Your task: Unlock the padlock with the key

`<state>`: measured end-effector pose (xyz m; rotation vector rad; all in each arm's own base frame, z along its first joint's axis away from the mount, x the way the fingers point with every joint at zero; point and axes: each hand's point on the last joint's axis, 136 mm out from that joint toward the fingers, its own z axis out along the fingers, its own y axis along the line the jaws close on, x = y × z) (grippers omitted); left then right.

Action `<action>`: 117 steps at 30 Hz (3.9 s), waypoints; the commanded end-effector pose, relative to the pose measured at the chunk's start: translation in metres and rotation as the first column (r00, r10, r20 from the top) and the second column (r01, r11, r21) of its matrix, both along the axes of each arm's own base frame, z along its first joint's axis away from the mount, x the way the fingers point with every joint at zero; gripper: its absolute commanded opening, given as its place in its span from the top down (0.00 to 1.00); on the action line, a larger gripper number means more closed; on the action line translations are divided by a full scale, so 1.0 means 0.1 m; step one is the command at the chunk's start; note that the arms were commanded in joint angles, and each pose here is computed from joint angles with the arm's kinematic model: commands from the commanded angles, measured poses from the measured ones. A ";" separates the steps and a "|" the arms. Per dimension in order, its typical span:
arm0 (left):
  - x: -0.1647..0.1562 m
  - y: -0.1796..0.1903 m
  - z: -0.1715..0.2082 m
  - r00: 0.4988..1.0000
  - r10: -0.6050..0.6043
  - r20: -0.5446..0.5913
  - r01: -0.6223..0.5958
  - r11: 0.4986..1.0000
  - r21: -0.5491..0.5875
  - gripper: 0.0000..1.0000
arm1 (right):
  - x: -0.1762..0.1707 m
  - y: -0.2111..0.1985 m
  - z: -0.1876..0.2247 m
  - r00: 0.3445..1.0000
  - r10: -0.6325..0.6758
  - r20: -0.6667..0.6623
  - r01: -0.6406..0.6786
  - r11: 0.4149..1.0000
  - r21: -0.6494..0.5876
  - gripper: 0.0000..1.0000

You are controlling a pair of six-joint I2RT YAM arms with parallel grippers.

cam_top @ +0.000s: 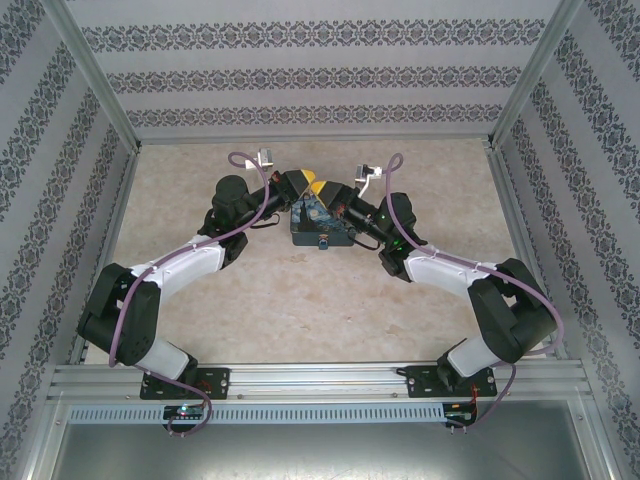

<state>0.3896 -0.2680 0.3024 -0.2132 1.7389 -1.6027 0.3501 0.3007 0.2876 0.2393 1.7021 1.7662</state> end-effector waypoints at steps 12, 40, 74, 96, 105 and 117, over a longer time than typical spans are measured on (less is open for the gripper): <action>-0.09 0.54 -0.03 0.990 0.137 -0.028 -0.126 0.962 0.242 0.11 | -0.05 -0.38 -0.23 0.998 -0.062 -0.013 0.061 0.996 -0.063 1.00; -0.64 0.06 -2.05 0.960 -0.145 -0.238 0.269 0.704 0.657 0.19 | 0.92 -0.31 -1.38 0.955 -0.110 -0.274 0.029 0.959 -0.282 1.00; -0.02 -0.47 -2.88 0.989 -0.126 -0.075 0.139 0.630 0.765 0.41 | 0.95 -0.51 -2.12 0.889 -0.187 -0.417 0.036 0.939 -0.343 1.00; 0.00 -0.67 -2.48 0.984 -0.100 -0.148 0.157 0.879 0.451 0.45 | 0.89 -0.58 -2.26 0.874 -0.215 -0.436 0.044 0.928 -0.369 1.00; 0.11 -0.54 -2.65 0.976 0.007 -0.218 0.079 0.921 0.381 0.44 | 0.87 -0.58 -2.29 0.873 -0.211 -0.439 0.040 0.929 -0.367 1.00; 0.20 -0.46 -2.73 0.954 0.099 -0.284 -0.019 0.963 0.271 0.49 | 0.86 -0.58 -2.31 0.872 -0.207 -0.444 0.036 0.931 -0.364 1.00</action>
